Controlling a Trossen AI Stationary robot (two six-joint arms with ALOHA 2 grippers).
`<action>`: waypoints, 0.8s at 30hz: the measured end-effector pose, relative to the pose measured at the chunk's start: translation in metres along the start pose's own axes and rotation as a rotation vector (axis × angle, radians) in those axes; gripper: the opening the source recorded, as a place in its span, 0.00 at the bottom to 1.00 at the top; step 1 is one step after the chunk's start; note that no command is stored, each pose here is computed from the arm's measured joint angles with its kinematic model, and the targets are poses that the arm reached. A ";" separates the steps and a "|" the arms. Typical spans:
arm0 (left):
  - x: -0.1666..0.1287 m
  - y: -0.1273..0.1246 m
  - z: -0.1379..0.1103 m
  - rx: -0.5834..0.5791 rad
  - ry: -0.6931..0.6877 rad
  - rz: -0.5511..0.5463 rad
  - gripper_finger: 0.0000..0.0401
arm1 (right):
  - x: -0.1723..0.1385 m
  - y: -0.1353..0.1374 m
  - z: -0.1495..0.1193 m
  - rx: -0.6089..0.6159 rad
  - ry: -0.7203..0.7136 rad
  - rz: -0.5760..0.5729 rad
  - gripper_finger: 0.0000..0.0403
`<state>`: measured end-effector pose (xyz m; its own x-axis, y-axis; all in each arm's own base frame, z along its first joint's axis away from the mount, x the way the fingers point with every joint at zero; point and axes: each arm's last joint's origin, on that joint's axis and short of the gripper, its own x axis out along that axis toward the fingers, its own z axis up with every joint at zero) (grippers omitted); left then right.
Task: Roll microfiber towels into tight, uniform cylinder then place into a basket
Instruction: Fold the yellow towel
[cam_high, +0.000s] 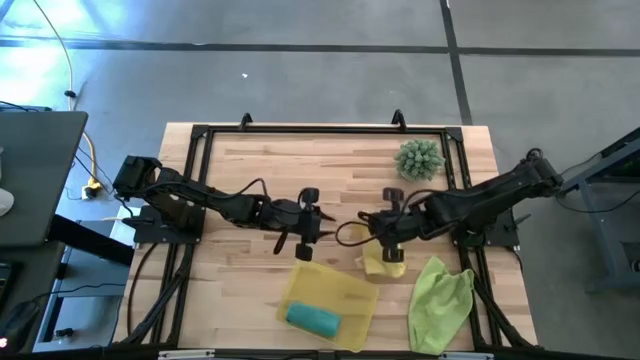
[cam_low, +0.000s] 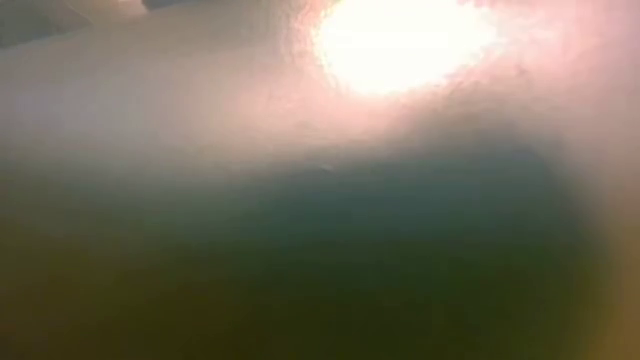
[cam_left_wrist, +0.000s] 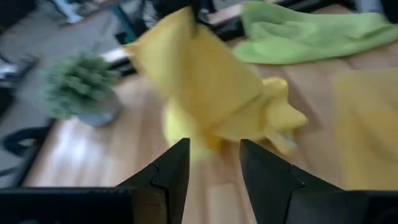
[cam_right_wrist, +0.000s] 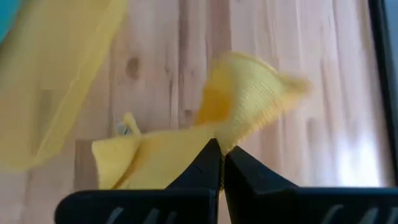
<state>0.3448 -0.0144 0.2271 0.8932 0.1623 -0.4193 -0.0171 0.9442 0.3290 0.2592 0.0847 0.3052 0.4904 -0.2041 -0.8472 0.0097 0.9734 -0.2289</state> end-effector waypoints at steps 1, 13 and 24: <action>0.000 0.001 0.001 0.006 -0.008 0.027 0.33 | -0.004 -0.001 0.002 -0.053 -0.008 0.004 0.00; -0.001 0.006 0.016 -0.102 -0.161 0.076 0.33 | -0.014 -0.016 0.009 -0.293 -0.015 -0.243 0.00; 0.001 0.010 0.016 -0.161 -0.163 0.198 0.33 | -0.006 -0.047 0.029 0.274 -0.197 -0.284 0.00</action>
<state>0.3525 -0.0099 0.2438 0.9256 0.3119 -0.2147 -0.2576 0.9343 0.2466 0.2816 0.0433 0.3347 0.5914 -0.4701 -0.6552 0.3864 0.8784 -0.2814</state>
